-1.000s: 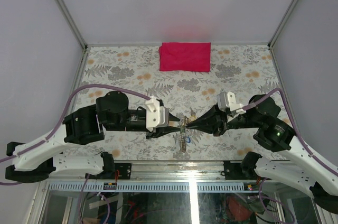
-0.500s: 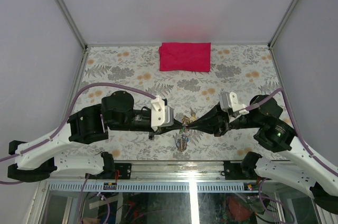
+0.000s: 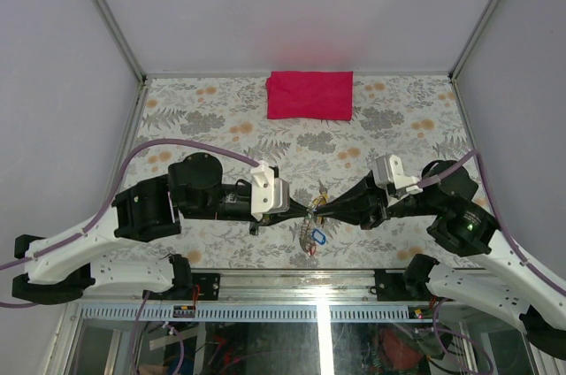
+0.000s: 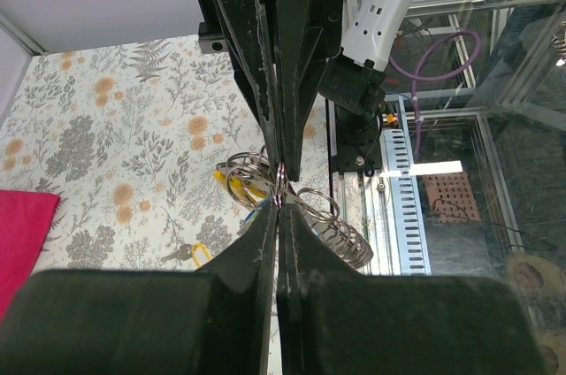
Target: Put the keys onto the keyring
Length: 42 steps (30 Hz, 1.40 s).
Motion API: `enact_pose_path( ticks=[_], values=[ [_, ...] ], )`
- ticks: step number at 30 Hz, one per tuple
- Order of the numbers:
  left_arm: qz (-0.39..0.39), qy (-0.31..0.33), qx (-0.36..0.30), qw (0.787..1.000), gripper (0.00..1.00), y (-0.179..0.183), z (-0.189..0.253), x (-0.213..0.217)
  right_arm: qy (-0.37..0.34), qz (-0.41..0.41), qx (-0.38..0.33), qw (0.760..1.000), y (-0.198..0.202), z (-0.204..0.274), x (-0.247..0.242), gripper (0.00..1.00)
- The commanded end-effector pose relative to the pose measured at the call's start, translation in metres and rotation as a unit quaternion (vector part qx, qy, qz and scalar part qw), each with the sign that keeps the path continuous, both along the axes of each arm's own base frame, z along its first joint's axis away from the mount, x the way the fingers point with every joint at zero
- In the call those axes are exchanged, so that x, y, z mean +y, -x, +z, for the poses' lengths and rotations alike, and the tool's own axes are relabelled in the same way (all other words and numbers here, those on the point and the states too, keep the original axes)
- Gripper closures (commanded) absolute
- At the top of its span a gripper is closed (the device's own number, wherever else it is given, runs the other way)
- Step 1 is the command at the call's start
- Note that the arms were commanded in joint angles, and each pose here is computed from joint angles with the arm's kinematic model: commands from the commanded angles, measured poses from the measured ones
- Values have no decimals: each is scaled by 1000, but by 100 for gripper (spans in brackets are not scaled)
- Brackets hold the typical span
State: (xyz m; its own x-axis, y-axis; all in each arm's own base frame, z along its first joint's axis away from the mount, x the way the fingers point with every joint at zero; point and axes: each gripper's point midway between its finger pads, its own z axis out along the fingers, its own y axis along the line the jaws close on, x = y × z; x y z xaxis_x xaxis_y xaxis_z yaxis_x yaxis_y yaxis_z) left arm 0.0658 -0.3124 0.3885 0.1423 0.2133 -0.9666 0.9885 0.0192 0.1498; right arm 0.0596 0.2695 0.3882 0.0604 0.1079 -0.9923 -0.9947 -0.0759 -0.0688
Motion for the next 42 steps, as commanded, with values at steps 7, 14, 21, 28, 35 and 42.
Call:
enact_pose_path(
  ticks=[7,14,21,28,35,42],
  values=[
    [0,31,-10,999,100,3,14,7,-89,-1,-48,995,14,57,-18,100],
    [-1,34,-7,999,100,4,13,7,-104,-6,-49,993,15,64,-22,100],
    [-6,50,0,999,100,5,11,1,-154,-8,-32,988,14,73,-23,100],
    [-7,77,11,997,100,7,13,-3,-200,5,-17,980,16,83,-23,100],
    [-6,89,14,996,100,7,16,-4,-200,9,-14,980,15,81,-20,100],
    [1,130,10,992,79,7,32,2,-194,5,-15,981,14,78,-21,100]
  ],
)
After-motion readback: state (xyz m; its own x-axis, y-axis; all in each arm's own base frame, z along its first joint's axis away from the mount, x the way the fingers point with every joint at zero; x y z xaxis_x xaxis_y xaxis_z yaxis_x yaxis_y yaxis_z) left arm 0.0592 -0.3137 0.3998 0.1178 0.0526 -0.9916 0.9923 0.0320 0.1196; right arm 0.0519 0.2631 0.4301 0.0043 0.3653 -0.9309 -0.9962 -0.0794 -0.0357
